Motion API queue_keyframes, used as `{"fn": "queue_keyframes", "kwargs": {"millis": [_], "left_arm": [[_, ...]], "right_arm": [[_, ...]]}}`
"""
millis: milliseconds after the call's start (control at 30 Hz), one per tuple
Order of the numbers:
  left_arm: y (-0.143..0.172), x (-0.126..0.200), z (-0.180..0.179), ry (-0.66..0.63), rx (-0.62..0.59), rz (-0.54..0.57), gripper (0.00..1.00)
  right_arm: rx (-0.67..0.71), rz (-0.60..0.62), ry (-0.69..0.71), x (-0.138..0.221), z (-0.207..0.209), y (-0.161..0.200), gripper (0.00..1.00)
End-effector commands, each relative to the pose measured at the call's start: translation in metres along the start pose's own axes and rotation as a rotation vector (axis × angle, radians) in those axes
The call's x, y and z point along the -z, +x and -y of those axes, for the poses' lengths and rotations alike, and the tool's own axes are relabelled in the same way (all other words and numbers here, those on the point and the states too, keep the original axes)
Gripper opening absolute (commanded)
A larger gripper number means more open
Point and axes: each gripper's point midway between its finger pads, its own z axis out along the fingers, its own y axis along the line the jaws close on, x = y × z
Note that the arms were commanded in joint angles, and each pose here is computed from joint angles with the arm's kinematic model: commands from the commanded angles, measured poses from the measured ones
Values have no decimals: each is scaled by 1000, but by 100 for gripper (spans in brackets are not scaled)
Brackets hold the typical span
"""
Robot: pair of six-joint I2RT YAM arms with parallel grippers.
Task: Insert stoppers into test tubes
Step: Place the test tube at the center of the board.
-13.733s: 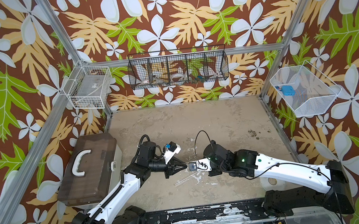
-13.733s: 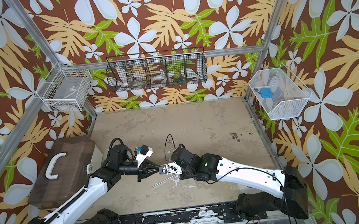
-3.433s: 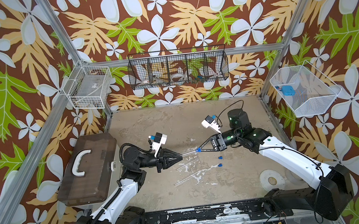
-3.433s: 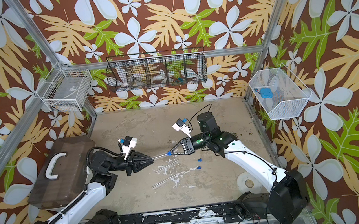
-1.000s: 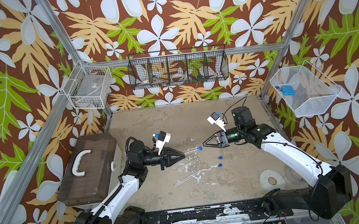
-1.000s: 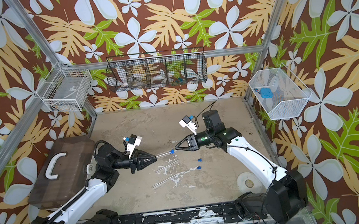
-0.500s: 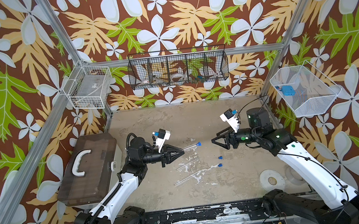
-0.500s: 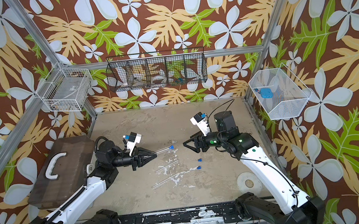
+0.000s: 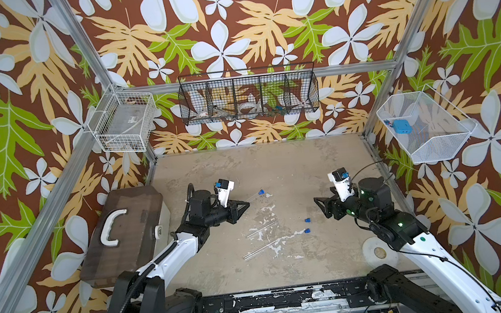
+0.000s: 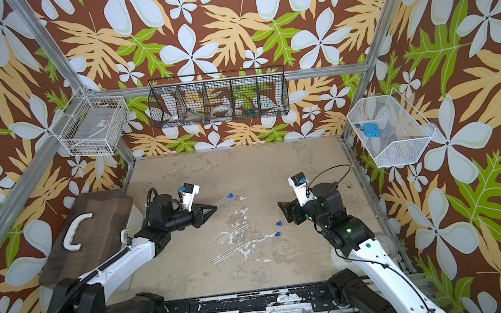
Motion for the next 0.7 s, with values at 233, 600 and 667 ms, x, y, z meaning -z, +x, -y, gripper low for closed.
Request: {"fn": "queue_keyframes", "kwargs": {"millis": [233,600,667], "left_arm": [[19,-45,-26,67,215,-135,1],[46,-78,-45,126,422,-292,6],[52,-81,-48,125,453,-305,10]], "right_arm": [[29,241,131,23,20,0,96],[40,223,105,18,14,6,96],[41,222,103,17,14,7,96]]}}
